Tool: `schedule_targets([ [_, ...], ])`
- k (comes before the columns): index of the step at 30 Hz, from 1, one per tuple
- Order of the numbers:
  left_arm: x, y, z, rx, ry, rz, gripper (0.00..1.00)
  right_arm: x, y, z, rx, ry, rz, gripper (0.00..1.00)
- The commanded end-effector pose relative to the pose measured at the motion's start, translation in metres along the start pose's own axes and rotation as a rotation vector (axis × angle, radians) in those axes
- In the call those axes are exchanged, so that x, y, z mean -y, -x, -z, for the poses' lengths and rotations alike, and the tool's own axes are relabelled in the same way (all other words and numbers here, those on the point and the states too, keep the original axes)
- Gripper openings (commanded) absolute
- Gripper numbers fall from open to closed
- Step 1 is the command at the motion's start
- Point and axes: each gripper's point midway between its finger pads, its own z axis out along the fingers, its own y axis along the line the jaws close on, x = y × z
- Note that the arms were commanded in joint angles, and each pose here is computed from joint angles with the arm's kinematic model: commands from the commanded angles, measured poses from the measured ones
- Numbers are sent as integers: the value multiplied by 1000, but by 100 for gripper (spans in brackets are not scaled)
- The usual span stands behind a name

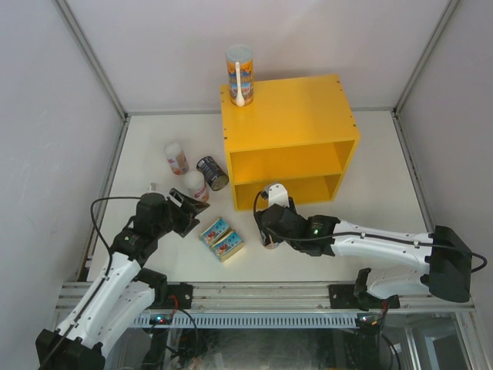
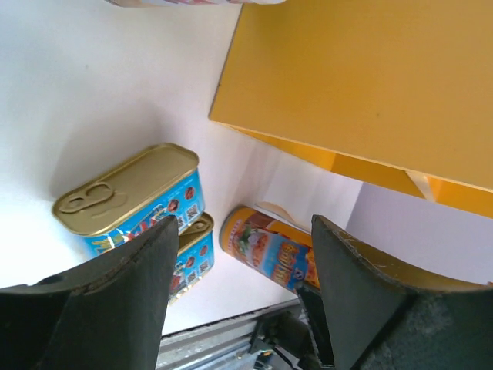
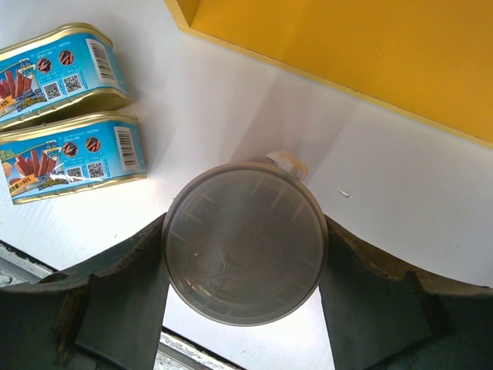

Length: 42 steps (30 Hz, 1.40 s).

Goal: Place and organize the canned foods onto the counter
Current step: Place the canned food on the counter.

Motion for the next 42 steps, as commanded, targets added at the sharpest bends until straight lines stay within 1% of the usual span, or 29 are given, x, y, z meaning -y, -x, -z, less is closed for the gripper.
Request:
schedule_targets([
  [1, 21, 19, 14, 82, -40, -121, 73, -13, 35, 4, 138, 30, -88, 63],
  [5, 16, 20, 14, 96, -29, -139, 73, -15, 32, 1, 141, 32, -87, 69],
  [10, 12, 21, 14, 104, -22, -150, 73, -14, 29, -2, 150, 27, -96, 74],
  [19, 12, 23, 16, 113, -9, -171, 73, -12, 19, -6, 166, 19, -106, 76],
  [22, 12, 25, 17, 118, -1, -182, 73, -12, 16, -7, 172, 15, -107, 75],
  [26, 10, 25, 18, 121, 8, -187, 73, -13, 10, -11, 178, 12, -110, 72],
  [29, 9, 25, 18, 122, 11, -189, 73, -13, 7, -13, 184, 4, -112, 69],
  [30, 8, 25, 18, 122, 12, -191, 73, -13, 7, -14, 189, 2, -114, 66],
  [32, 8, 25, 19, 123, 14, -191, 73, -13, 7, -14, 199, 0, -117, 57],
  [34, 7, 26, 19, 125, 16, -193, 73, -13, 7, -13, 209, -4, -118, 45],
  [36, 7, 26, 20, 127, 18, -195, 73, -13, 9, -10, 221, -2, -115, 35],
  [38, 6, 26, 20, 131, 20, -195, 73, -14, 11, -7, 231, 6, -108, 29],
  [42, 5, 26, 20, 135, 19, -189, 72, -18, 20, 5, 258, 29, -93, 21],
])
